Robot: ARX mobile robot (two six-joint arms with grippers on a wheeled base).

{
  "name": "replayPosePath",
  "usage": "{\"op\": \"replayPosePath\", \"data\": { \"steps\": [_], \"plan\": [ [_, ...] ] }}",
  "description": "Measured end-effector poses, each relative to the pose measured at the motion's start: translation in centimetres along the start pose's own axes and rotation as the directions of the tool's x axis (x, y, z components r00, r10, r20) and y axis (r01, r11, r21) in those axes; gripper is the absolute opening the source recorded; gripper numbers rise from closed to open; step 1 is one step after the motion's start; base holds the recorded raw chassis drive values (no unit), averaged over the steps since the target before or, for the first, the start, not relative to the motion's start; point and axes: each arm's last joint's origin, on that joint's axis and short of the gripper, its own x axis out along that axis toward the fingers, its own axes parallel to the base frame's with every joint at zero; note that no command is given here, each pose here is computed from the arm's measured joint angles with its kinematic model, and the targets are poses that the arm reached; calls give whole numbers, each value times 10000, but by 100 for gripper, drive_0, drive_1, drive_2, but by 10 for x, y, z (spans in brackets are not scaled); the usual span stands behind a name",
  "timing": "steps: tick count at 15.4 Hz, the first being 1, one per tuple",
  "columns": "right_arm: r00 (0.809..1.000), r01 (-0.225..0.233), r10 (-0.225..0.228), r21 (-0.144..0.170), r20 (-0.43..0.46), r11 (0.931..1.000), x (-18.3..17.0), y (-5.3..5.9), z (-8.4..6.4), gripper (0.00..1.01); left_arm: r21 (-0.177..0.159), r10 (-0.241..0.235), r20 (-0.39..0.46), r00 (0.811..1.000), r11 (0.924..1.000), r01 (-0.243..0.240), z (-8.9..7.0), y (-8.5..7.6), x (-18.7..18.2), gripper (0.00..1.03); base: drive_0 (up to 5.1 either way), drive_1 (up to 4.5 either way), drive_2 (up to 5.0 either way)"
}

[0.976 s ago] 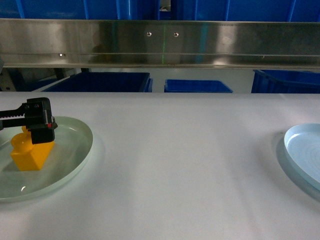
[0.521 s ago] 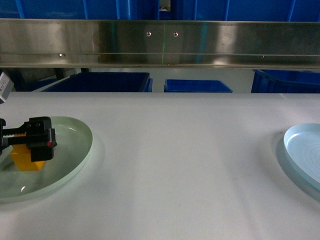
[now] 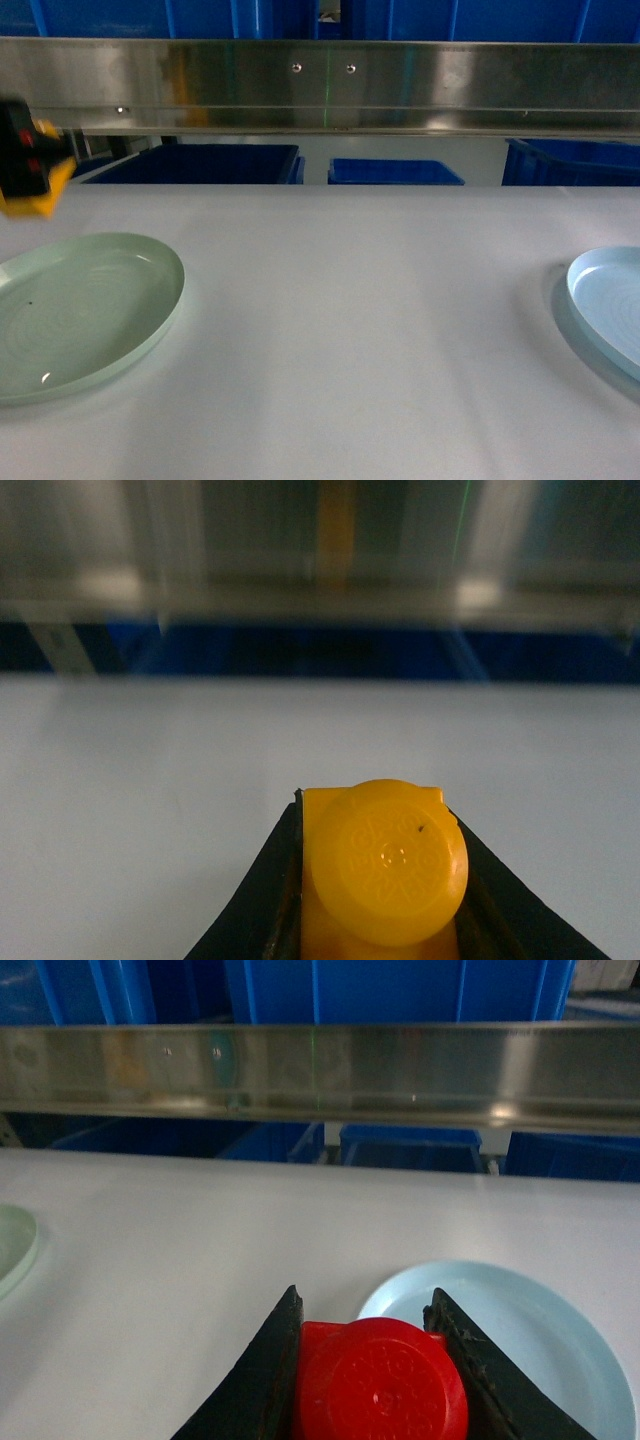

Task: Sort and place red and yellow blocks in left bins

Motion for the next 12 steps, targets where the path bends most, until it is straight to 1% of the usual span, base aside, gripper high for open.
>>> {"op": "replayPosePath", "data": {
  "steps": [1,2,3,4,5,6,7,8,9,10,11,12],
  "plan": [
    [9984,136,-134,-31,545,9999,0,4,18,30,275,22,1843,9829,9996,-74,35,6,-18,27,0,0,0],
    [9964,270,-268,-16,805,9996,-2,6,26,30,303,78,2509,9680,9994,-159,50,12,-33,27,0,0,0],
    [9940,496,-498,46,973,9988,-6,6,33,30,310,3,2692,9631,9995,-89,56,16,-46,27,0,0,0],
    [9910,839,-849,135,1031,9964,-13,8,36,30,236,-165,2671,9635,9997,106,61,20,-63,27,0,0,0],
    [9882,1052,-1069,213,1093,9942,-22,9,38,30,176,-525,2746,9601,9986,496,66,19,-79,27,0,0,0],
    [9845,1218,-1237,232,1246,9923,-29,10,41,30,167,-896,2843,9546,9959,885,71,16,-92,27,0,0,0],
    [9786,1444,-1470,279,1440,9891,-37,10,44,30,227,-1303,2995,9451,9913,1295,75,12,-107,27,0,0,0],
    [9715,1642,-1670,310,1684,9859,-46,11,45,30,324,-1682,3162,9337,9855,1666,76,9,-123,27,0,0,0],
    [9665,1778,-1811,343,1818,9835,-53,12,45,30,389,-1888,3108,9315,9818,1860,71,9,-134,27,0,0,0],
    [9655,1820,-1855,362,1827,9826,-56,14,45,30,368,-1790,3020,9364,9837,1762,65,13,-138,27,0,0,0],
    [9656,1875,-1913,382,1760,9815,-57,16,42,30,251,-1444,2744,9507,9894,1431,55,20,-140,27,0,0,0],
    [9687,1774,-1813,378,1698,9834,-56,20,38,30,112,-1268,2789,9519,9916,1288,48,24,-145,27,0,0,0]
  ]
}}
